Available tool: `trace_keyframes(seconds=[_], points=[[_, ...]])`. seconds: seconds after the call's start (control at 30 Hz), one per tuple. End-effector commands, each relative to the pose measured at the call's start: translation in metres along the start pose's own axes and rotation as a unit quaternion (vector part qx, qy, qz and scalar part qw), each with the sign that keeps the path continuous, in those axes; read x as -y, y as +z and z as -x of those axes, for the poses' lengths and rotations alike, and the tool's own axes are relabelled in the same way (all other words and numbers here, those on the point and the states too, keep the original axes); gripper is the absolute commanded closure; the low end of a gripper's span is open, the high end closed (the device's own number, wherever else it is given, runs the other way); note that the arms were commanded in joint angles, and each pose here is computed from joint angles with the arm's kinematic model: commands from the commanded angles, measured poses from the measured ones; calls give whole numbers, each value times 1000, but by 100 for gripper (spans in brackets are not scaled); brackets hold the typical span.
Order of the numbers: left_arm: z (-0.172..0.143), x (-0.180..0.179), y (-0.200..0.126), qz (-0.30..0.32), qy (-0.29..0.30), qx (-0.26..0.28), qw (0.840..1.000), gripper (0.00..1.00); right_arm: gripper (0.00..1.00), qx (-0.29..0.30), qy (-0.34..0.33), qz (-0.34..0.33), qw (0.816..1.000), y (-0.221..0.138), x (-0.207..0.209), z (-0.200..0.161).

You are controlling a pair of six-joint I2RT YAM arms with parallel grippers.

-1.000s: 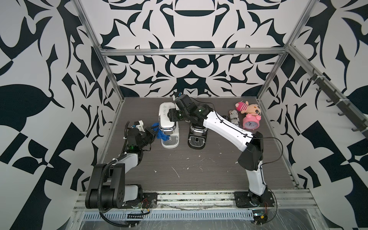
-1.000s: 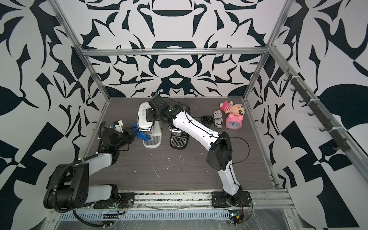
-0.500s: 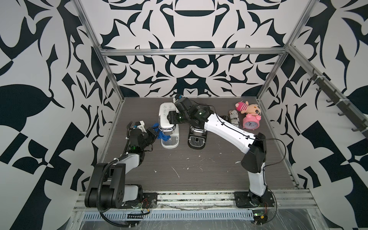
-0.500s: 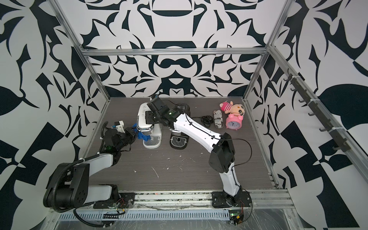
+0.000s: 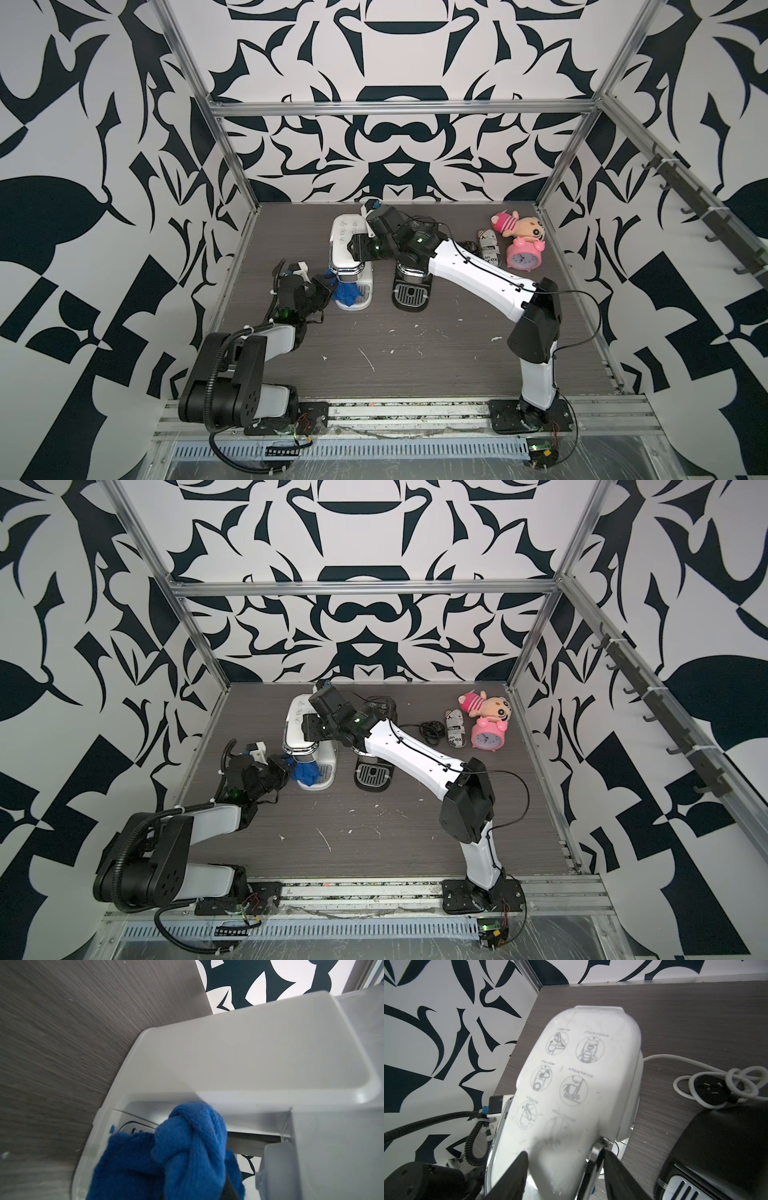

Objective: Wipe the surface of a coffee machine
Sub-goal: Wipe the dirt from the surface of the coffee machine.

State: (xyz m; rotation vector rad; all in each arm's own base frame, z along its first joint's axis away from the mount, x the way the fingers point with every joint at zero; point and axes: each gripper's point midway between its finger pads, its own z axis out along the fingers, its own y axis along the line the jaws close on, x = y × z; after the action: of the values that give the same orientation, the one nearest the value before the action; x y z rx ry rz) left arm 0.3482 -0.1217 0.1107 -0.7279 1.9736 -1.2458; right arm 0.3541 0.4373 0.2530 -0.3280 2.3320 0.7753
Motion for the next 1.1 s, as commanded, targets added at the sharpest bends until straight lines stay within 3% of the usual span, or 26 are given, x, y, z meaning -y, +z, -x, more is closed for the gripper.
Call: trace_keyframes(seconds=[0.0,0.1,0.27,0.4,0.53,0.6,0.67,0.87,1.07], points=[[-3,18,3,-48,11,-2,999,100,40,-69,2,23,997,12,-8,-43],[-8,27,10,-70,16,-11,997,100,40,-68,2,19,997,12,-6,-43],[2,2,3,-47,0,53,997,100,41,-65,0,10,998,12,-5,-39],[2,15,6,-83,-4,55,995,100,42,-49,-5,2,999,3,-5,-30],[3,18,7,-88,-11,64,994,100,47,1,-14,8,1000,-18,-11,-6],[4,16,5,-81,-12,76,994,100,60,19,-34,0,999,-28,-13,7],[5,13,5,-73,-19,81,994,100,63,25,-55,-4,998,-33,-17,16],[3,12,2,-68,-26,85,994,100,72,11,-101,-17,995,-20,-22,25],[-3,17,2,-76,-30,80,993,100,77,-36,-100,-12,994,11,-18,2]])
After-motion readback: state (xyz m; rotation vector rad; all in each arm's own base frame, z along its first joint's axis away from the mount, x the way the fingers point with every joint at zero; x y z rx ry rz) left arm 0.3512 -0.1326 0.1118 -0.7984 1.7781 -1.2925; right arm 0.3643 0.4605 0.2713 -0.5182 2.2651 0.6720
